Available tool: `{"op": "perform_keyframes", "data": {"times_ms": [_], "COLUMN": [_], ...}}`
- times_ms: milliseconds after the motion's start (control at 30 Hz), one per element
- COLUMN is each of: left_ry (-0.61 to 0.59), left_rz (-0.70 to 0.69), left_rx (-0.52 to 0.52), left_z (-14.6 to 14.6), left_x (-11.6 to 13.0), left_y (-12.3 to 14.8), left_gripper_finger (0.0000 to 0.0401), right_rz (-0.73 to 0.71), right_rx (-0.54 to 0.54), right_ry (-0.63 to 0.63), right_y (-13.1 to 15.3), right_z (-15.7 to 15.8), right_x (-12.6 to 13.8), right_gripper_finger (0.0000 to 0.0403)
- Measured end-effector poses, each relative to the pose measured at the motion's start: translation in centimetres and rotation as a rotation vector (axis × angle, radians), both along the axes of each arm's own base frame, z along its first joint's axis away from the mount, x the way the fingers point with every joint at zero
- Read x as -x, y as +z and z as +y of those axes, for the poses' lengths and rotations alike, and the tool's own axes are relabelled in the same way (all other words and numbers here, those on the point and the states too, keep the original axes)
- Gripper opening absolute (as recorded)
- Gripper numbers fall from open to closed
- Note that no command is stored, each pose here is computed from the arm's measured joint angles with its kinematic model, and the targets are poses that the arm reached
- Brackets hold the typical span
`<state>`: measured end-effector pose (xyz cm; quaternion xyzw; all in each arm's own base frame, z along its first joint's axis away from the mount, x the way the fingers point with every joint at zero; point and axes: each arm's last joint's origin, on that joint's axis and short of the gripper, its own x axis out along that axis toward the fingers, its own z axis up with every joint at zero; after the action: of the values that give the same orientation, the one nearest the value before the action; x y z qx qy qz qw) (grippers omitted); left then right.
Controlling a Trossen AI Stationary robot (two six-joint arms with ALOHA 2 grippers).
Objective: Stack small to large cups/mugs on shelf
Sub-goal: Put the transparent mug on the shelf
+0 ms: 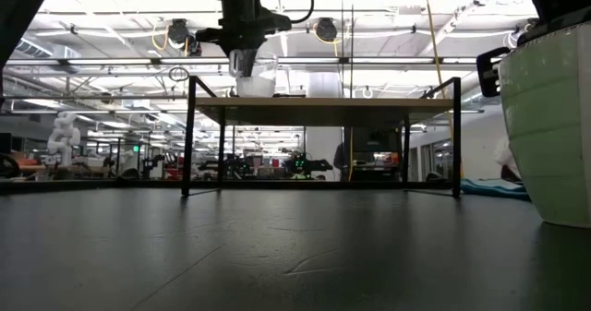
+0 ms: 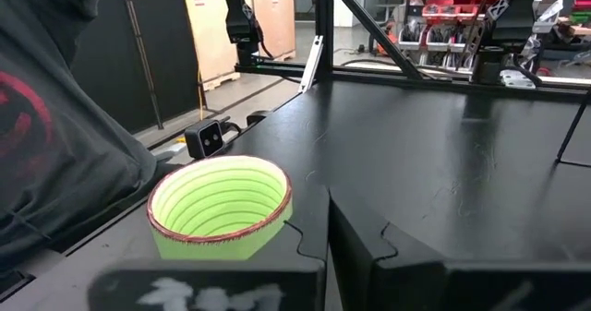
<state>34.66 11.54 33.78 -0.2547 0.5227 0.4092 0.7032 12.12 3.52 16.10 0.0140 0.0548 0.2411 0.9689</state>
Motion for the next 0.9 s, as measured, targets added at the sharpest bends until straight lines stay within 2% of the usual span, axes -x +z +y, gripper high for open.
{"op": "perform_keyframes", "data": {"times_ms": [300, 467, 667, 900], "left_ry": [-0.007, -0.012, -0.067, -0.086], "left_rz": [0.002, 0.0, -0.004, -0.022], "left_rx": [0.0, 0.011, 0.086, 0.058], "left_z": [0.0, 0.0, -0.3, -0.2], "left_x": [0.0, 0.0, 0.0, 0.8], "left_y": [0.0, 0.0, -0.1, 0.9], "left_gripper_finger": [0.0085, 0.0088, 0.0088, 0.0088], "right_rz": [0.003, 0.003, 0.003, 0.001], "right_rx": [0.001, 0.002, 0.002, 0.004], "right_ry": [0.02, 0.03, 0.03, 0.031], "right_y": [0.0, 0.0, 0.0, 0.0], "right_z": [0.2, 0.4, 0.4, 0.4], "right_x": [0.1, 0.1, 0.1, 0.1], "right_gripper_finger": [0.0, 0.0, 0.0, 0.0]}}
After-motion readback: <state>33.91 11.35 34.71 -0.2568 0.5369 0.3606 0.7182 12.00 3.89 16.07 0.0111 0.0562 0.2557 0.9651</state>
